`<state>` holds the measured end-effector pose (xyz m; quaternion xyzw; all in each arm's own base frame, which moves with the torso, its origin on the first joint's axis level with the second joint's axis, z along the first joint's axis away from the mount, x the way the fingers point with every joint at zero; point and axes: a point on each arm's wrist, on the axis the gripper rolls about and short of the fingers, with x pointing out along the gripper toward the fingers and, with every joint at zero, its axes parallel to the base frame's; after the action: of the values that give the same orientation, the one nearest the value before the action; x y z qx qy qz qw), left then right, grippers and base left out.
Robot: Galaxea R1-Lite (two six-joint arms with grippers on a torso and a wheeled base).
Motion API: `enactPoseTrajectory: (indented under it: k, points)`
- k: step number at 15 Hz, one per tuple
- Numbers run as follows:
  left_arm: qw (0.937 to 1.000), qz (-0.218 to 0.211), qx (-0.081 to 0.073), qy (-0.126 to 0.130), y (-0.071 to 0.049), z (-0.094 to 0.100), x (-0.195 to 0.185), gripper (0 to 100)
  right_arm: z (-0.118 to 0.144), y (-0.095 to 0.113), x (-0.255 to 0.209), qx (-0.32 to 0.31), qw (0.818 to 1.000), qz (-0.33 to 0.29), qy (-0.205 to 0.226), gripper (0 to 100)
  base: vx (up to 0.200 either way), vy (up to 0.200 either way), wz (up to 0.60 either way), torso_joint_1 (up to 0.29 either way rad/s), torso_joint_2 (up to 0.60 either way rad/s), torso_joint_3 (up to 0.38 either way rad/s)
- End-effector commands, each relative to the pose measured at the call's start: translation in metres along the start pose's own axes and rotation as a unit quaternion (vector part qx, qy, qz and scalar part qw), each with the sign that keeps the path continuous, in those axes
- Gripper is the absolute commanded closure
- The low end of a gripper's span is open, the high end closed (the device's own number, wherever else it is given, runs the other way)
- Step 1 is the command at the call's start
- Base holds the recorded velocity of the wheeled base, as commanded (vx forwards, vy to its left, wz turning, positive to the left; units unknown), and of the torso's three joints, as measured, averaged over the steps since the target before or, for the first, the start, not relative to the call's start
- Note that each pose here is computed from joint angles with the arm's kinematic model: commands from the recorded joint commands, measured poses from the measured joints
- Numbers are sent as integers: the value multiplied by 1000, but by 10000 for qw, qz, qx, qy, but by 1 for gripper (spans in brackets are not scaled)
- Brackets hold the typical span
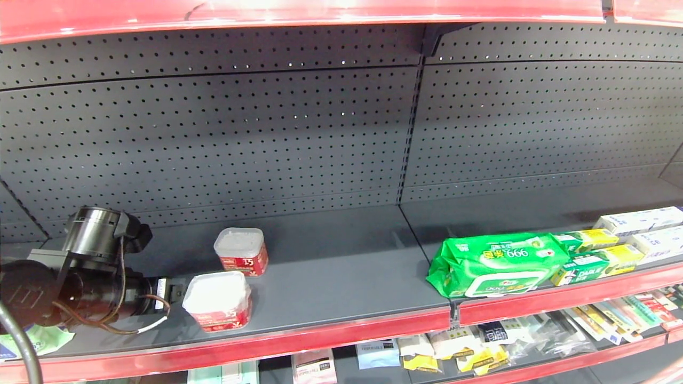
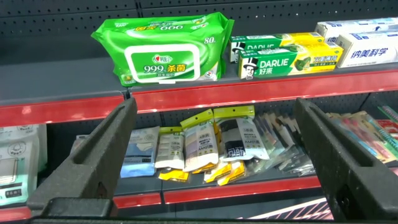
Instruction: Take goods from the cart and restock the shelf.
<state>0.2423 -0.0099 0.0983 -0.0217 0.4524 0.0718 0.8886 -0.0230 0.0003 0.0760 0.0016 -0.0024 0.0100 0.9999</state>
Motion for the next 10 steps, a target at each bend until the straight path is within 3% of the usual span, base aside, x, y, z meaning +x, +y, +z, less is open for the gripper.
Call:
enactPoseTrajectory:
  k: [1, 4, 7, 8, 10]
  points:
    - [10000, 0, -3, -10, 0, 0, 0, 0, 0, 0, 0, 0, 10000, 7, 9, 0, 0, 0, 0, 0, 0, 0]
    - [10000, 12, -27, -94, 1, 1, -5, 0, 0, 0, 0, -1, 10000, 7, 1, 0, 0, 0, 0, 0, 0, 0]
    - [9970, -12, -137, -766, 11, 5, -35, 0, 0, 0, 0, 0, 10000, 7, 9, 0, 0, 0, 0, 0, 0, 0]
    - [9960, -27, -120, -885, 13, 3, -43, 0, 0, 0, 0, 0, 10000, 7, 9, 0, 0, 0, 0, 0, 0, 0]
    - [9896, -87, -41, -1433, 21, -29, -85, 0, 0, 0, 0, 0, 10000, 7, 9, 0, 0, 0, 0, 0, 0, 0]
